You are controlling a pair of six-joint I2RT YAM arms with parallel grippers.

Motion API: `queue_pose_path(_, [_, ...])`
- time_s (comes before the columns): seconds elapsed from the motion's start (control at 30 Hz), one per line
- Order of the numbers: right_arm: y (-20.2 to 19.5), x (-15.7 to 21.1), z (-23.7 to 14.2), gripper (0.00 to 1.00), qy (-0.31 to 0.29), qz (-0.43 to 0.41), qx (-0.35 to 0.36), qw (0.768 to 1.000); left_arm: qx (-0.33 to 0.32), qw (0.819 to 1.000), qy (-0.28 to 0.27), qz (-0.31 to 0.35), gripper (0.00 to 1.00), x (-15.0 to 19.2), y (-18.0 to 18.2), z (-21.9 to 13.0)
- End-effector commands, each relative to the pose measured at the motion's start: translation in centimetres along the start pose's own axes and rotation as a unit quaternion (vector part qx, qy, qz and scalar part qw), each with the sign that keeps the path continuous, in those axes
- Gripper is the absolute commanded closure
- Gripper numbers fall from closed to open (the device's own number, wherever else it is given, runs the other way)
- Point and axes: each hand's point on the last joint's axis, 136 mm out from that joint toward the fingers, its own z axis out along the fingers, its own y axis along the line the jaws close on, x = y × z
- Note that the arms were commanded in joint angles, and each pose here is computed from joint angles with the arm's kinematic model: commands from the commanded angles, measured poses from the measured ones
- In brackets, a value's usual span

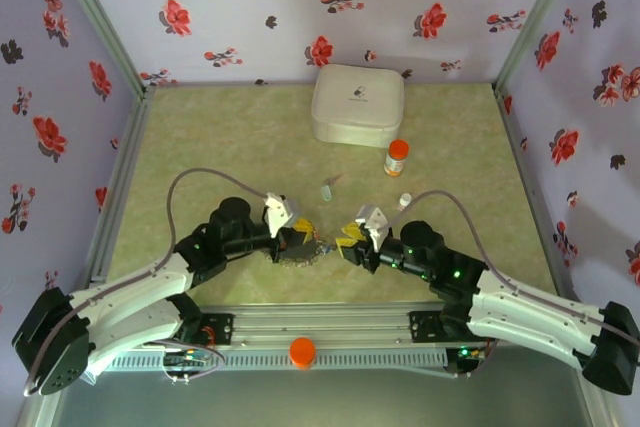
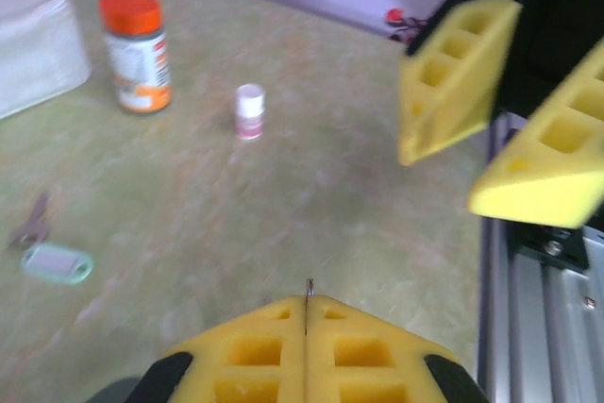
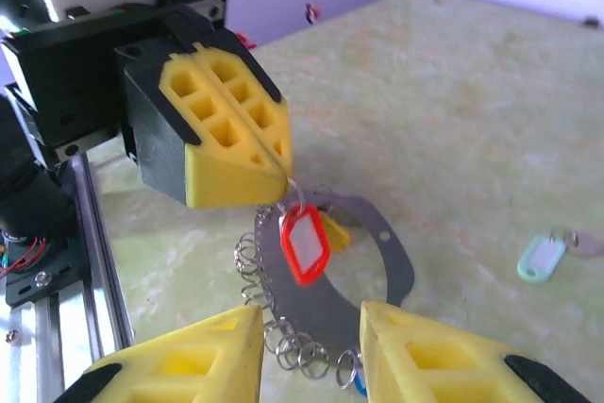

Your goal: Put the keys on the keyring

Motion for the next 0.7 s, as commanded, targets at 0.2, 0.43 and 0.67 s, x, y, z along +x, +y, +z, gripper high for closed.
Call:
queue_pose_path(0.2, [2.4, -1.9, 1.7, 0.64, -0.028, -0.075, -0.07, 0.994, 0.101, 0.99, -0.058, 0.085, 1.0, -1.7, -3.8, -0.5])
queue_pose_path(0.43, [2.6, -2.0, 2.2, 0.68, -0.024, -0.088, -0.08, 0.993, 0.108, 0.988, -0.053, 0.098, 1.0, -1.6, -4.1, -0.6])
queue_pose_path(0.67, [3.0, -1.3, 2.6, 0.76, -0.014, -0.071, -0.094, 0.993, 0.106, 0.989, -0.051, 0.094, 1.0, -1.5, -3.9, -0.2])
